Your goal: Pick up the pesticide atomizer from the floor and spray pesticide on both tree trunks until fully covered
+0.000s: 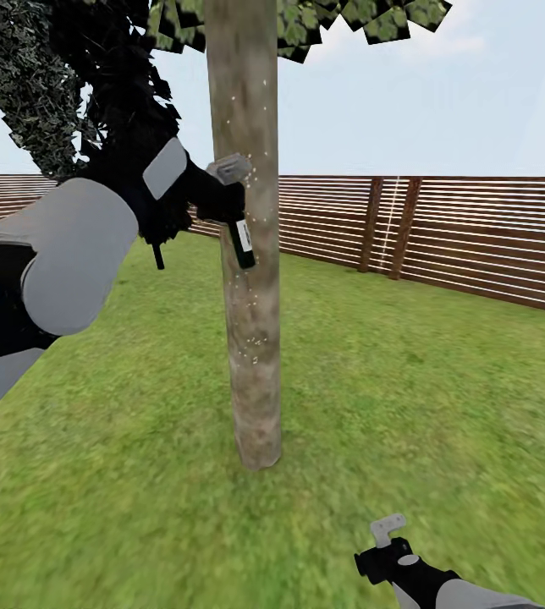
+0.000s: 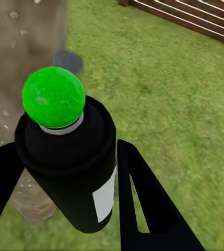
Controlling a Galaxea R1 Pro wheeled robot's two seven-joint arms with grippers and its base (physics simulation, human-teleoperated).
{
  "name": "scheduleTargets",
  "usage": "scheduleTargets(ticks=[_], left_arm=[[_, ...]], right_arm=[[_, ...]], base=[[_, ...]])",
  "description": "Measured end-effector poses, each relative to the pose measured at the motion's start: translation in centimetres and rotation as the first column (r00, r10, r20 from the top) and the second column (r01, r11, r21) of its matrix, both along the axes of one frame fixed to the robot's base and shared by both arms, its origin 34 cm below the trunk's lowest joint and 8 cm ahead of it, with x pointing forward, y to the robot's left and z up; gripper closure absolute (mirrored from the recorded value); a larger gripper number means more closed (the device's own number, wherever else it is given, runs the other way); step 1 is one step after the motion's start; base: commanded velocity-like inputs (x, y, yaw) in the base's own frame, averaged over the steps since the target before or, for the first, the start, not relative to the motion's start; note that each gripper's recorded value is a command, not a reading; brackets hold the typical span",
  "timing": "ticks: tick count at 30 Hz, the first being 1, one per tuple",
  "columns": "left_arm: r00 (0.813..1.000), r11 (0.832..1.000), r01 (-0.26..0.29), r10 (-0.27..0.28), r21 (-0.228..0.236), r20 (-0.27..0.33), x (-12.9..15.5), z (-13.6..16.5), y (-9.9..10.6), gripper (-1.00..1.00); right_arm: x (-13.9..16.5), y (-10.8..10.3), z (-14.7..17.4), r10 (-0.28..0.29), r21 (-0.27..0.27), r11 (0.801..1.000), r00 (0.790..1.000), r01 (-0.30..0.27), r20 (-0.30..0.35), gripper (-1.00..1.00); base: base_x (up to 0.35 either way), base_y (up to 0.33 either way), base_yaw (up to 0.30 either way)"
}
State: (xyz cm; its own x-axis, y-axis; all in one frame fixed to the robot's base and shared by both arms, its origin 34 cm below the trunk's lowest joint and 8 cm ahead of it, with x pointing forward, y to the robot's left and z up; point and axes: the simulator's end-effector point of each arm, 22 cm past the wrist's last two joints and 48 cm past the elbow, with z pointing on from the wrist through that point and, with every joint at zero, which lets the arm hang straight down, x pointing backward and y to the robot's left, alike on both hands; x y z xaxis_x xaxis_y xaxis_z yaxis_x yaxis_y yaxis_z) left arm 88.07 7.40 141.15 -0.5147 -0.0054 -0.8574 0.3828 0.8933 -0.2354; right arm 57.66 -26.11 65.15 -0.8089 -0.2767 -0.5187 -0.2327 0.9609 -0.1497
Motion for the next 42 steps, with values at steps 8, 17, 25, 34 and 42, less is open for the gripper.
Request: scheduleTargets(ticks=[8,17,25,34,42], left_arm=[[0.996,1.000,-0.002,0.004,0.017,-0.090,0.0,-4.1,0.0,1.00],[0.984,1.000,-0.008,0.012,0.024,-0.176,0.4,-11.4,0.0,1.00],[0.976,0.995,-0.021,0.041,0.098,-0.214,0.5,-16.6,1.3,1.00],[0.974,0.994,-0.029,0.051,0.101,-0.222,0.7,-19.7,1.7,1.00],[0.972,0.976,-0.035,0.084,0.217,-0.218,0.8,-24.2,3.7,1.00]], right_arm=[[0.0,0.0,0.0,0.000,0.000,1.000,1.000,0.000,0.000,-1.00],[0.0,0.0,0.0,0.001,-0.001,1.000,1.000,-0.001,0.000,-1.00],[0.0,0.0,0.0,0.001,-0.001,1.000,1.000,-0.001,0.000,-1.00],[0.0,0.0,0.0,0.001,-0.001,1.000,1.000,-0.001,0.000,-1.00],[0.0,0.0,0.0,0.001,-0.001,1.000,1.000,-0.001,0.000,-1.00]], base=[[0.000,0.000,0.000],[0.000,0.000,0.000],[0.000,0.000,0.000],[0.000,0.000,0.000],[0.000,0.000,0.000]])
